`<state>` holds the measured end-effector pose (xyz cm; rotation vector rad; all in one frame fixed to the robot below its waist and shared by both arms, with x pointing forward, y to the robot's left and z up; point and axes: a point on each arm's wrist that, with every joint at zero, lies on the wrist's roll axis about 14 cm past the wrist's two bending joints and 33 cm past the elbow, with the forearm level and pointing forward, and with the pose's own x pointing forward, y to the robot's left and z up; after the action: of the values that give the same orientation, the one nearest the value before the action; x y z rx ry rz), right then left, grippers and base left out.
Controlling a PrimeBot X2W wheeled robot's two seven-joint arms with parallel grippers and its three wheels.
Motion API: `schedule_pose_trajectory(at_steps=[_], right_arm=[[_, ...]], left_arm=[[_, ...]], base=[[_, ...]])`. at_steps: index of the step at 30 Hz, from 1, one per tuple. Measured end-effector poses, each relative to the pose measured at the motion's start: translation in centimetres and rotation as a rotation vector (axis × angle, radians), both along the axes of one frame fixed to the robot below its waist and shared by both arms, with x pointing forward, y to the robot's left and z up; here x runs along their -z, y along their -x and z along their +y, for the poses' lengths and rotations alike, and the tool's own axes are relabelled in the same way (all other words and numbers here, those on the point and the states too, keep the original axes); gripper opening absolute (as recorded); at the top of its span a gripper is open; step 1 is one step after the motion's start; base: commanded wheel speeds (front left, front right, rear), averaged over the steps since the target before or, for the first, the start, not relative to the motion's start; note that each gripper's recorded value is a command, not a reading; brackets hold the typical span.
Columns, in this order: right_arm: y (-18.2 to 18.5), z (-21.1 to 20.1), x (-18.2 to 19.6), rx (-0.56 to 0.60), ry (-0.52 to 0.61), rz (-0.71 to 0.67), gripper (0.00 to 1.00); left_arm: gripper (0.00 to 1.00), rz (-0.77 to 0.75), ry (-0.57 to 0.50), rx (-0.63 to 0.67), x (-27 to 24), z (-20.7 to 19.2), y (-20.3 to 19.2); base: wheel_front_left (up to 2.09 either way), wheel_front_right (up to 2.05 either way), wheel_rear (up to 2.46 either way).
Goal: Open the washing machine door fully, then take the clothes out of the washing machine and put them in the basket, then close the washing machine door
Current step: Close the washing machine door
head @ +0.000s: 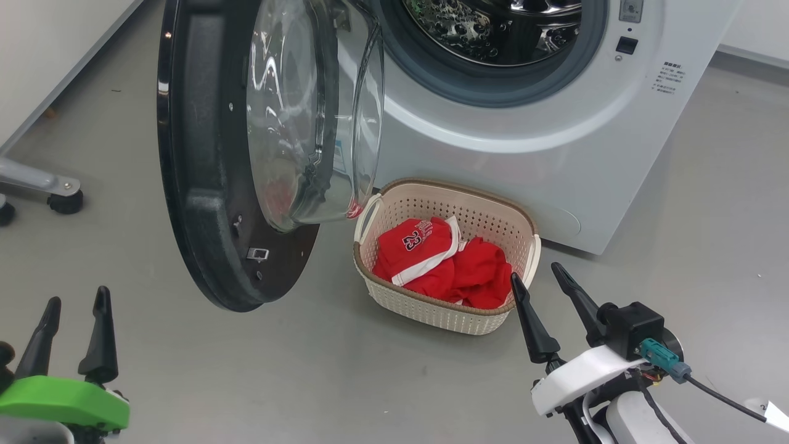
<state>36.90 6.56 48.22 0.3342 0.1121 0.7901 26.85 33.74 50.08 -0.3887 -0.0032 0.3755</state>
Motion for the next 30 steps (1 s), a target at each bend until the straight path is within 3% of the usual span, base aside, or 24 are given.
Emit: schedule_pose_trajectory(at_steps=[30], right_arm=[[-0.33,-0.05,0.27,0.006,-0.004,0.010,1.00]], left_arm=[[1.00,-0.044,-0.027,-0.006,0.59,-0.73,0.27]], base=[[0.00,0.00,0.00]])
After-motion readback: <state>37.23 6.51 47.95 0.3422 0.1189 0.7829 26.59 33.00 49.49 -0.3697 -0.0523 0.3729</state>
